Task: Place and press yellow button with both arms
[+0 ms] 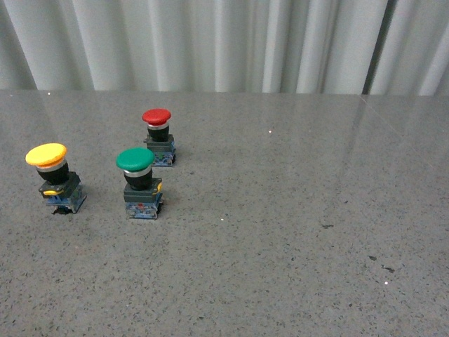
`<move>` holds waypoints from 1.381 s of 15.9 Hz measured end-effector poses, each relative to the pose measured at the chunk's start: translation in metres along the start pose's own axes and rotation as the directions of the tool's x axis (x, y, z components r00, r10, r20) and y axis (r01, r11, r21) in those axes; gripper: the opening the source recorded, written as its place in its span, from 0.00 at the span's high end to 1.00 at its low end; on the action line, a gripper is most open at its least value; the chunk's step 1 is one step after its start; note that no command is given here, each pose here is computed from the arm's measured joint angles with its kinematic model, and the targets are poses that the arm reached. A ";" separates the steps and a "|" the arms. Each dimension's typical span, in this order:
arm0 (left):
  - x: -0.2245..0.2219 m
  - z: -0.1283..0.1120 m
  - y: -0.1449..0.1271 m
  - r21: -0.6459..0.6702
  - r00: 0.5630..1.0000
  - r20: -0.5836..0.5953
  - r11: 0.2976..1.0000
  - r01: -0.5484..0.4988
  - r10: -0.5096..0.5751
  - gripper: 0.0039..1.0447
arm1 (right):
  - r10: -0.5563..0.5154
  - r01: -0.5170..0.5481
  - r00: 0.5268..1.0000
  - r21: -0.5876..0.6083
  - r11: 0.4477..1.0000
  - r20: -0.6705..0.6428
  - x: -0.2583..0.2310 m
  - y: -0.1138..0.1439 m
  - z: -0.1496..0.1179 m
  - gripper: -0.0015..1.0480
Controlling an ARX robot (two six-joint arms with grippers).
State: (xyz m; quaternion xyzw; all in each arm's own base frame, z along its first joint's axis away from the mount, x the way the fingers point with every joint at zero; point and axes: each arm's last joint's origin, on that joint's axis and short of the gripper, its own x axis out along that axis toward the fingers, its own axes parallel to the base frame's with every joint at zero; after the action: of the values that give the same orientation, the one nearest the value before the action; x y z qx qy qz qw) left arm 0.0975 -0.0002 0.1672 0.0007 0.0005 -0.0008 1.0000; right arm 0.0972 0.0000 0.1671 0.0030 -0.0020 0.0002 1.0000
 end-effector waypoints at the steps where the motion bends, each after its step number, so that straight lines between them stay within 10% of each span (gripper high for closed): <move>1: 0.000 0.000 0.000 0.000 1.000 0.000 1.000 0.000 0.000 0.06 | 0.000 0.000 1.000 0.000 1.000 0.000 0.000 0.000 0.000 0.06; 7: 0.008 0.003 -0.002 0.011 0.975 -0.176 0.991 -0.135 0.135 0.06 | -0.001 0.001 1.000 0.000 1.000 -0.001 0.000 0.000 0.000 0.06; 13: 0.104 0.083 -0.009 0.028 0.993 -0.074 0.996 -0.085 0.087 0.06 | 0.000 0.000 1.000 0.000 1.000 0.000 0.000 0.000 0.000 0.06; 22: 0.206 0.010 -0.040 0.116 0.914 -0.405 0.990 0.079 -0.025 0.06 | 0.000 0.000 1.000 0.000 1.000 0.000 0.000 0.000 0.000 0.06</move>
State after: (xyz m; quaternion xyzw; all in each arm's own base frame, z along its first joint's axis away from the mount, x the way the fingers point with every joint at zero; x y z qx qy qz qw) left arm 0.3039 -0.0407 0.1771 0.0659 0.2060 -0.0273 0.9759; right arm 0.0972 0.0000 0.1671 0.0030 -0.0020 0.0002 1.0000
